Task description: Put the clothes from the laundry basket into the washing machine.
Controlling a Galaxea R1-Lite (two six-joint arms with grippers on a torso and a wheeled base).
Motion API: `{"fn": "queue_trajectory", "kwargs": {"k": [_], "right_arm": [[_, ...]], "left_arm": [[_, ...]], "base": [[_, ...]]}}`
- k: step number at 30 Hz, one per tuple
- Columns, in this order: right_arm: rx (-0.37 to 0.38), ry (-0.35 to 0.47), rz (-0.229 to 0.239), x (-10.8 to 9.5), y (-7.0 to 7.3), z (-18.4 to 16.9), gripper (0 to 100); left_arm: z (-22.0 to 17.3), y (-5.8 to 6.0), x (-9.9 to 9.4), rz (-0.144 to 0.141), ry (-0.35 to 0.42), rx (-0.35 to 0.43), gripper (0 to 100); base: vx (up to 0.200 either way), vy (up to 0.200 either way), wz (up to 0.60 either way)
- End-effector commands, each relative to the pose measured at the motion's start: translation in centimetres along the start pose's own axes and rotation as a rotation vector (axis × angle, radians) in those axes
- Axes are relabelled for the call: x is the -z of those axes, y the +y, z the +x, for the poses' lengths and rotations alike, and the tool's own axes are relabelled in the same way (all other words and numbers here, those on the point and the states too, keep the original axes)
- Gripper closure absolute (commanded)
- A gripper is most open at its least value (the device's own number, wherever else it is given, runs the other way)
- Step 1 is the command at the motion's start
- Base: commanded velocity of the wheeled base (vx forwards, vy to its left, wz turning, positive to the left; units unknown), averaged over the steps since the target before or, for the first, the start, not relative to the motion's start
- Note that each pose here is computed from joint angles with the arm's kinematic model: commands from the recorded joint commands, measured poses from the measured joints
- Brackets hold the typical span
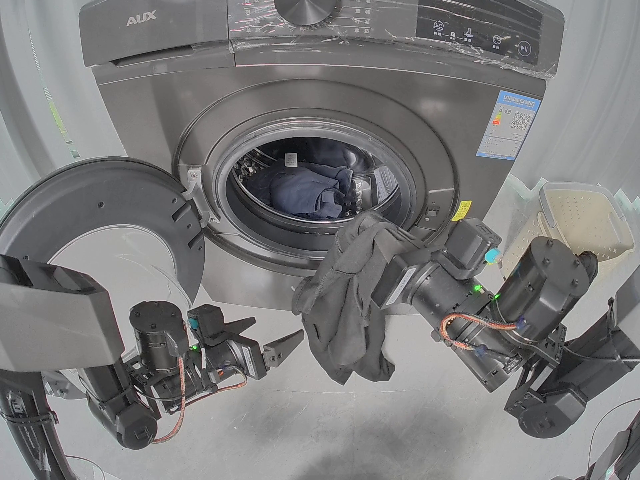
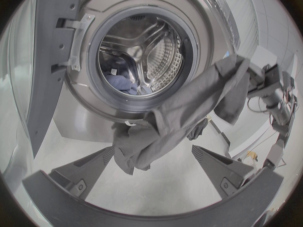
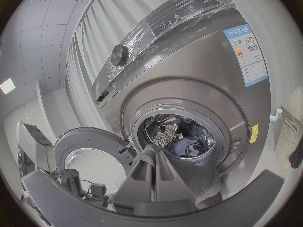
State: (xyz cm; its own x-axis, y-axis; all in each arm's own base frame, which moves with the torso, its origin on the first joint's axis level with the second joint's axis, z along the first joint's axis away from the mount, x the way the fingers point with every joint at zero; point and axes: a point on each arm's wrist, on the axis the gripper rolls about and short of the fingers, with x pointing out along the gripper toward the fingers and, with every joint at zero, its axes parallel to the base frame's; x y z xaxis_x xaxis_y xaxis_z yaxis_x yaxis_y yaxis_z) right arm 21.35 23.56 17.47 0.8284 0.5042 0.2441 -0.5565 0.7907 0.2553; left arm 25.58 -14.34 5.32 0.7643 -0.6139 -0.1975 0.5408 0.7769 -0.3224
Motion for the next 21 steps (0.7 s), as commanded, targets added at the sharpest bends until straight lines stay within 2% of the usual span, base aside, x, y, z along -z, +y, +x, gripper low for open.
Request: {"fn": "queue_trajectory", "kwargs": {"k": [1, 6, 10, 12, 21], "right_arm": [[-0.01, -0.024, 0.006, -1.0, 0.3, -0.3, 100], [-0.011, -0.033, 0.009, -1.5, 0.2, -0.7, 100], [-0.017, -0.03, 0.01, -1.4, 0.4, -0.7, 100], [-0.02, -0.021, 0.009, -1.2, 0.5, -0.9, 100], [-0.021, -0.007, 0.009, -0.9, 0.5, -1.0, 100]], "left_arm": [[1.1, 0.9, 1.8, 0.012, 0.057, -0.021, 0], [1.7, 1.1, 2.2, 0.015, 0.062, -0.024, 0], [2.2, 1.0, 1.7, 0.02, 0.037, -0.015, 0], [2.8, 0.9, 1.0, 0.031, 0.0, -0.006, 0], [4.4, 0.5, -0.8, 0.048, -0.091, 0.03, 0]], "base": [[0.0, 0.0, 0.0], [0.0, 0.0, 0.0], [0.0, 0.0, 0.0], [0.0, 0.0, 0.0], [0.0, 0.0, 0.0]]}}
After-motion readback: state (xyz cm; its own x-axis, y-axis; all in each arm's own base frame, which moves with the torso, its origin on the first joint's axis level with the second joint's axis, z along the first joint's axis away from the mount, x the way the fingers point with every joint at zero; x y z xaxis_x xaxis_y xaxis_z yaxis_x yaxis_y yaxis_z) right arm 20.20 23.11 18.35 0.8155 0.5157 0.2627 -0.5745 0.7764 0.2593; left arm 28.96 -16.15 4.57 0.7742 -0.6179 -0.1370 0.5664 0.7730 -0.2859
